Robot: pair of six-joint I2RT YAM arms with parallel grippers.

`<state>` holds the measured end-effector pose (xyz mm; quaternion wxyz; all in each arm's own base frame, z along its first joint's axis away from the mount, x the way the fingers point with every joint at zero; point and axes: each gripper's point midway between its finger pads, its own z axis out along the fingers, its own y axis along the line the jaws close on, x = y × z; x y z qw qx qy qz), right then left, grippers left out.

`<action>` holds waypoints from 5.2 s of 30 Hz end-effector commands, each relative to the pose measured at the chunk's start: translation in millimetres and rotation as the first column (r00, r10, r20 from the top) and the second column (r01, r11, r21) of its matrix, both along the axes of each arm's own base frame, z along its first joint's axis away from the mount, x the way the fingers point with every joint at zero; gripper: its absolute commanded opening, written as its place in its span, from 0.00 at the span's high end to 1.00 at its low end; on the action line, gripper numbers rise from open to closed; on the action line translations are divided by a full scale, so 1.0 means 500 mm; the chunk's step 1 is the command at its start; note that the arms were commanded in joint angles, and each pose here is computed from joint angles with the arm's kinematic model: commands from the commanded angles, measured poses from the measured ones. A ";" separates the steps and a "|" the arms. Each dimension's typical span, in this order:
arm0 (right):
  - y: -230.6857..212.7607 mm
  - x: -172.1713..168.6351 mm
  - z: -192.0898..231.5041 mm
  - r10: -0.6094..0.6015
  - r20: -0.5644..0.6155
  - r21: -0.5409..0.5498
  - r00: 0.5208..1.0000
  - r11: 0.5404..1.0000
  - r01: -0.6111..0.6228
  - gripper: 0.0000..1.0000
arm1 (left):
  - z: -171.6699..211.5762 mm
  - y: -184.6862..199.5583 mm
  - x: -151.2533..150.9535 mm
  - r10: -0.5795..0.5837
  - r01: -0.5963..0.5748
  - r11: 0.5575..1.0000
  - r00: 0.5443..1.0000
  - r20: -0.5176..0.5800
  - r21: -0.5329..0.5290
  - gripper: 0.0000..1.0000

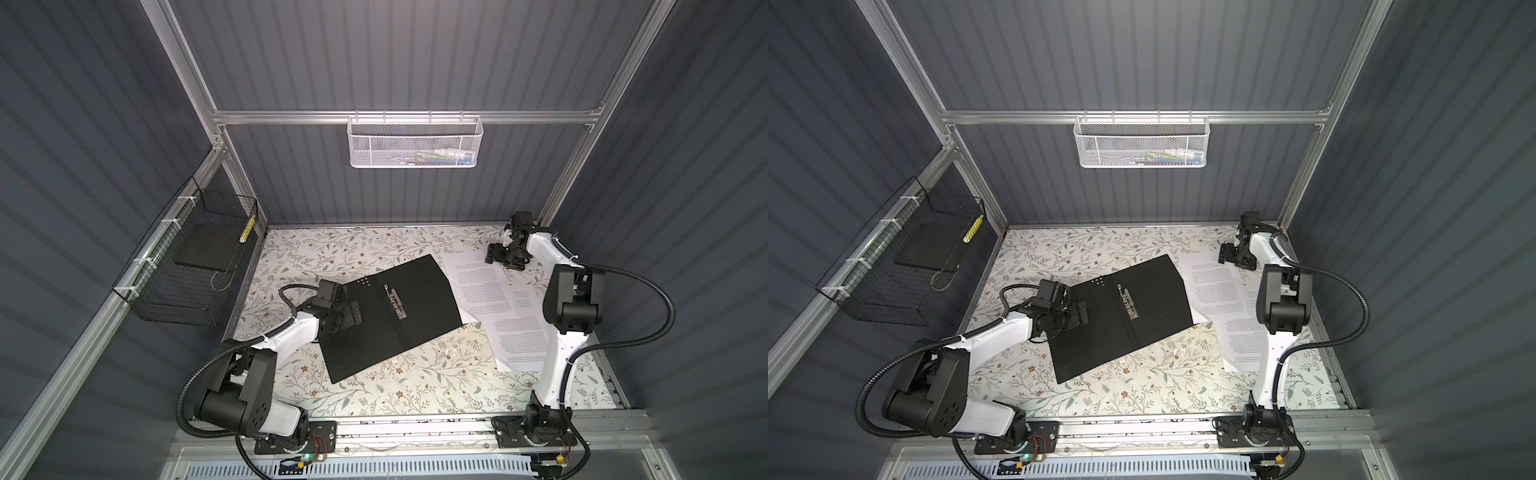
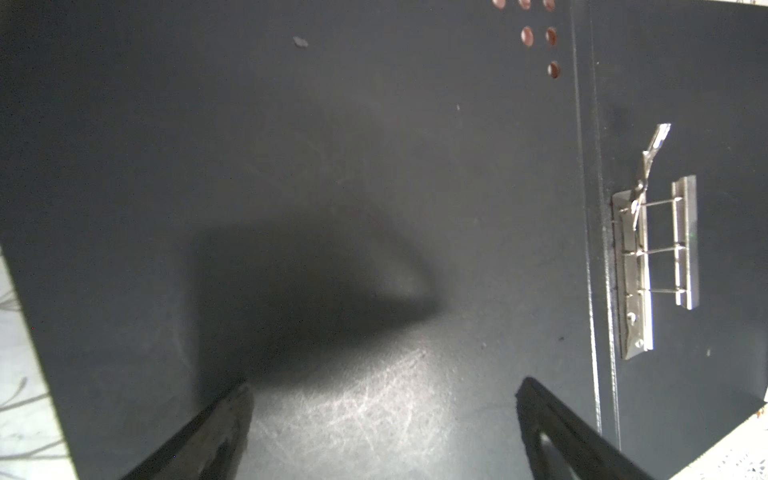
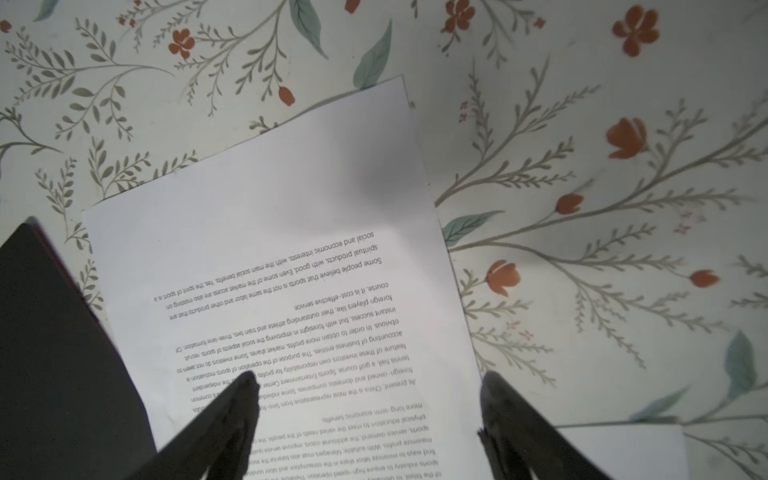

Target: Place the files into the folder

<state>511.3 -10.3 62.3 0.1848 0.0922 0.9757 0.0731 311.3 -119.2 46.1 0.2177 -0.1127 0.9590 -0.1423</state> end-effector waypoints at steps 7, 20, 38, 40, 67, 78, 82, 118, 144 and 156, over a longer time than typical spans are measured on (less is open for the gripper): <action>-0.019 -0.016 -0.033 -0.023 -0.058 0.067 0.998 0.997 0.027 0.11 | -0.027 0.006 -0.010 0.027 -0.028 1.000 0.999 -0.032 -0.015 0.00; 0.015 -0.036 -0.084 -0.016 -0.122 0.200 0.992 0.979 0.040 0.08 | -0.028 0.011 -0.020 0.033 -0.034 0.999 0.999 -0.032 -0.016 0.00; 0.109 -0.081 -0.063 0.090 -0.127 0.364 0.988 0.931 -0.038 0.07 | -0.023 0.011 -0.019 0.025 -0.026 1.000 0.999 -0.026 -0.015 0.00; 0.123 -0.079 -0.063 0.108 -0.136 0.362 0.985 0.931 -0.053 0.07 | -0.020 0.012 -0.020 0.026 -0.027 1.000 0.999 -0.023 -0.015 0.00; 0.266 -0.093 -0.022 0.263 -0.122 0.426 0.957 0.885 -0.189 0.07 | -0.020 0.020 -0.028 0.030 -0.030 1.000 0.999 -0.024 0.000 0.00; 0.154 -0.082 -0.001 0.109 -0.078 0.165 0.991 0.982 -0.095 0.06 | -0.019 0.021 -0.028 0.030 -0.030 1.000 0.999 -0.022 0.002 0.00; 0.154 -0.075 -0.035 0.109 -0.121 0.163 0.987 0.983 -0.088 0.05 | -0.019 0.020 -0.028 0.030 -0.030 1.000 0.999 -0.022 0.000 0.00; 0.341 -0.083 -0.041 0.285 -0.135 0.390 0.949 0.896 -0.214 0.05 | -0.034 0.020 -0.032 0.031 -0.032 1.000 0.999 -0.040 -0.002 0.00; 0.443 -0.197 -0.021 0.320 -0.070 0.355 0.945 0.893 -0.276 0.05 | -0.027 0.023 -0.040 0.037 -0.037 0.999 0.999 -0.033 -0.006 0.00; 0.463 -0.170 -0.043 0.310 -0.084 0.360 0.947 0.896 -0.261 0.05 | -0.034 0.028 -0.049 0.045 -0.045 0.999 0.998 -0.046 -0.001 0.00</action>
